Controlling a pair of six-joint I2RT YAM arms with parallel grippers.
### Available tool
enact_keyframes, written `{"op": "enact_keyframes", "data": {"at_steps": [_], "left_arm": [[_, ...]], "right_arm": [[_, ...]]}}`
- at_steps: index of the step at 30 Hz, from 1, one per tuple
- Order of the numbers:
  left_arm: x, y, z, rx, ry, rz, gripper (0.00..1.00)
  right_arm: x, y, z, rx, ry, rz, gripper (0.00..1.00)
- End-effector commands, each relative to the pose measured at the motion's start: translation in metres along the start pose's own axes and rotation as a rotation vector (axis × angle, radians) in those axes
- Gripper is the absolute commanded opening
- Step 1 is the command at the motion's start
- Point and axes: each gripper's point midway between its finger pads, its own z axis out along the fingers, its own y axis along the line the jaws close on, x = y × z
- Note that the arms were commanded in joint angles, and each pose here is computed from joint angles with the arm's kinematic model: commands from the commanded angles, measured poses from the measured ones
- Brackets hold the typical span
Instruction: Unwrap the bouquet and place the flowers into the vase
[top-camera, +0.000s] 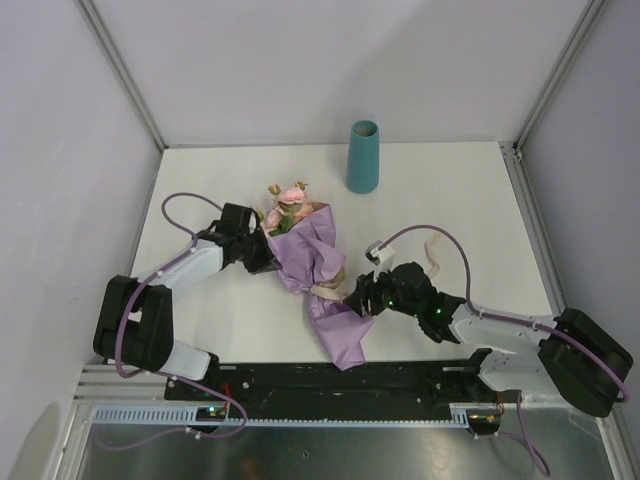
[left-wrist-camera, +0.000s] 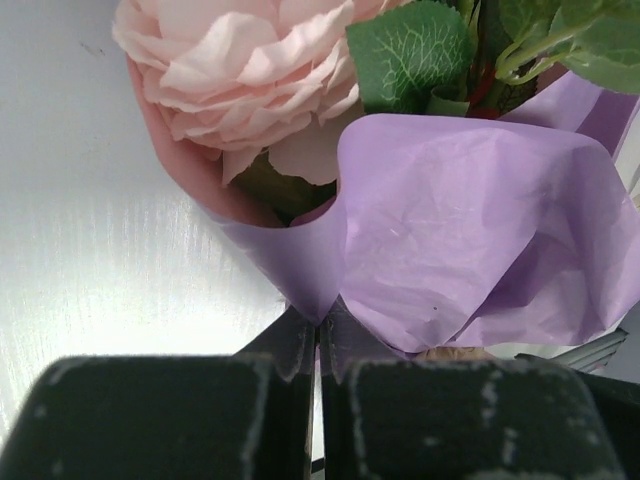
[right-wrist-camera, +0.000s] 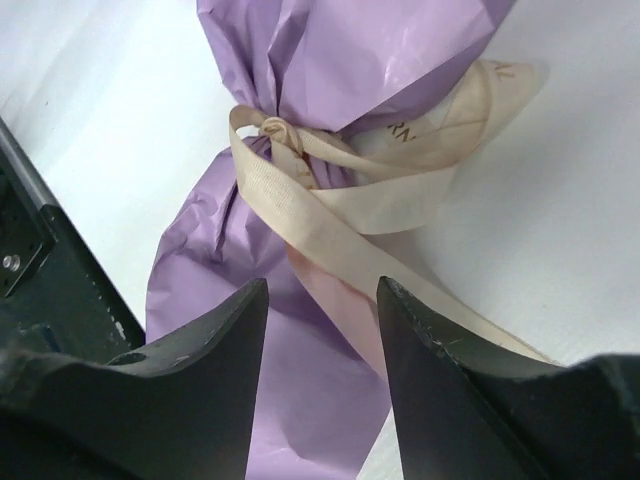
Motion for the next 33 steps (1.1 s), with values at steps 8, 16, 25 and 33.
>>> {"op": "enact_keyframes", "data": {"at_steps": [8, 16, 25, 33], "left_arm": [[-0.008, -0.009, -0.003, 0.056, -0.055, -0.002, 0.0], [-0.007, -0.009, -0.001, 0.059, -0.049, -0.004, 0.0], [-0.006, -0.009, 0.0, 0.06, -0.045, -0.005, 0.0], [-0.007, -0.011, 0.0, 0.068, -0.044, -0.006, 0.0]], "right_arm": [[-0.033, -0.034, 0.021, 0.091, -0.174, 0.026, 0.5], [-0.033, -0.028, 0.032, 0.032, -0.156, 0.042, 0.52], [-0.03, -0.014, 0.049, -0.039, -0.123, 0.032, 0.57], [-0.03, -0.018, 0.064, -0.03, -0.107, 0.029, 0.43]]}}
